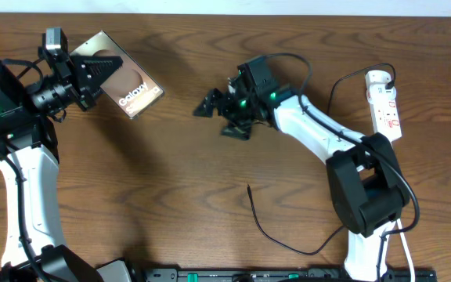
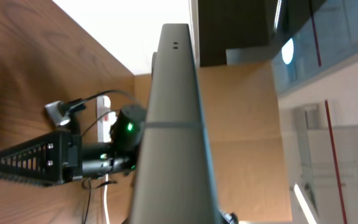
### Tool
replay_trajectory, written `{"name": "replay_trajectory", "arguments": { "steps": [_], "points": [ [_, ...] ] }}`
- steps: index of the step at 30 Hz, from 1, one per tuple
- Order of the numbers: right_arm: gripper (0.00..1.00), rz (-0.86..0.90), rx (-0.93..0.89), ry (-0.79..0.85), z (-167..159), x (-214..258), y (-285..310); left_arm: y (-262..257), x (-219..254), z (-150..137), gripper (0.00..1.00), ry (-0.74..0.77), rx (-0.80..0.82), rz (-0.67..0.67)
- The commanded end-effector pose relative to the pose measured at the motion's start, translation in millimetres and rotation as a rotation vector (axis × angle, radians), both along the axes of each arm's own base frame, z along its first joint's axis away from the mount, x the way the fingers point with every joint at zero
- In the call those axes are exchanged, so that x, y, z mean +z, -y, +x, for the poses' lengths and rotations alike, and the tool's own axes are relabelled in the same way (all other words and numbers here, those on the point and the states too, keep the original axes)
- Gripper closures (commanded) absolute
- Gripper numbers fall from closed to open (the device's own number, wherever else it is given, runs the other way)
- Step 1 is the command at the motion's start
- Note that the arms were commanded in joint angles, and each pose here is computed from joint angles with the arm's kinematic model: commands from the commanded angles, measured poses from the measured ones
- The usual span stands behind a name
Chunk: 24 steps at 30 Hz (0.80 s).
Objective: Plug charger to phone and switch on socket
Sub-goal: 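Release the phone from the right gripper and carry it left with the left gripper, then lower the right gripper to the table and grasp the black cable's plug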
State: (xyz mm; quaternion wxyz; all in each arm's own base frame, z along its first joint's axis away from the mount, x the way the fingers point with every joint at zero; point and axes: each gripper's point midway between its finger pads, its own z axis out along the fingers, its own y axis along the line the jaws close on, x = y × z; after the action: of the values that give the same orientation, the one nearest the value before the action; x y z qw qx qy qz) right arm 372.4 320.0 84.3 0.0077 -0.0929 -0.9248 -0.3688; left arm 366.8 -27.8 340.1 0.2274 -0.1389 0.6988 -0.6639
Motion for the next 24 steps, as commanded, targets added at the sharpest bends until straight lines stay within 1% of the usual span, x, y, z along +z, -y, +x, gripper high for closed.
{"name": "replay_trajectory", "arguments": {
  "steps": [1,4,6,8,11,15,19,22,24],
  "points": [
    [0.01,-0.265,0.079,0.371,33,71,42,8,6,-11,0.93,0.101,-0.074,0.043],
    [0.01,-0.500,0.092,0.358,20,94,86,17,5,-12,0.93,0.146,-0.101,0.065],
    [0.01,-0.635,0.129,0.310,2,102,113,27,5,-13,0.93,0.194,-0.129,0.086],
    [0.01,-0.743,0.181,0.235,-21,102,133,38,4,-14,0.93,0.222,-0.161,0.096],
    [0.01,-0.868,0.240,0.146,-47,92,154,55,-1,-14,0.93,0.245,-0.212,0.101],
    [0.01,-0.896,0.295,0.100,-63,70,151,72,-18,-8,0.93,0.209,-0.269,0.081],
    [0.01,-0.836,0.349,0.065,-79,37,131,84,-43,3,0.93,0.152,-0.309,0.058],
    [0.01,-0.800,0.372,0.038,-89,17,124,84,-60,11,0.93,0.136,-0.315,0.054],
    [0.01,-0.777,0.383,0.012,-96,3,122,83,-73,18,0.93,0.099,-0.316,0.042]
  ]
}}
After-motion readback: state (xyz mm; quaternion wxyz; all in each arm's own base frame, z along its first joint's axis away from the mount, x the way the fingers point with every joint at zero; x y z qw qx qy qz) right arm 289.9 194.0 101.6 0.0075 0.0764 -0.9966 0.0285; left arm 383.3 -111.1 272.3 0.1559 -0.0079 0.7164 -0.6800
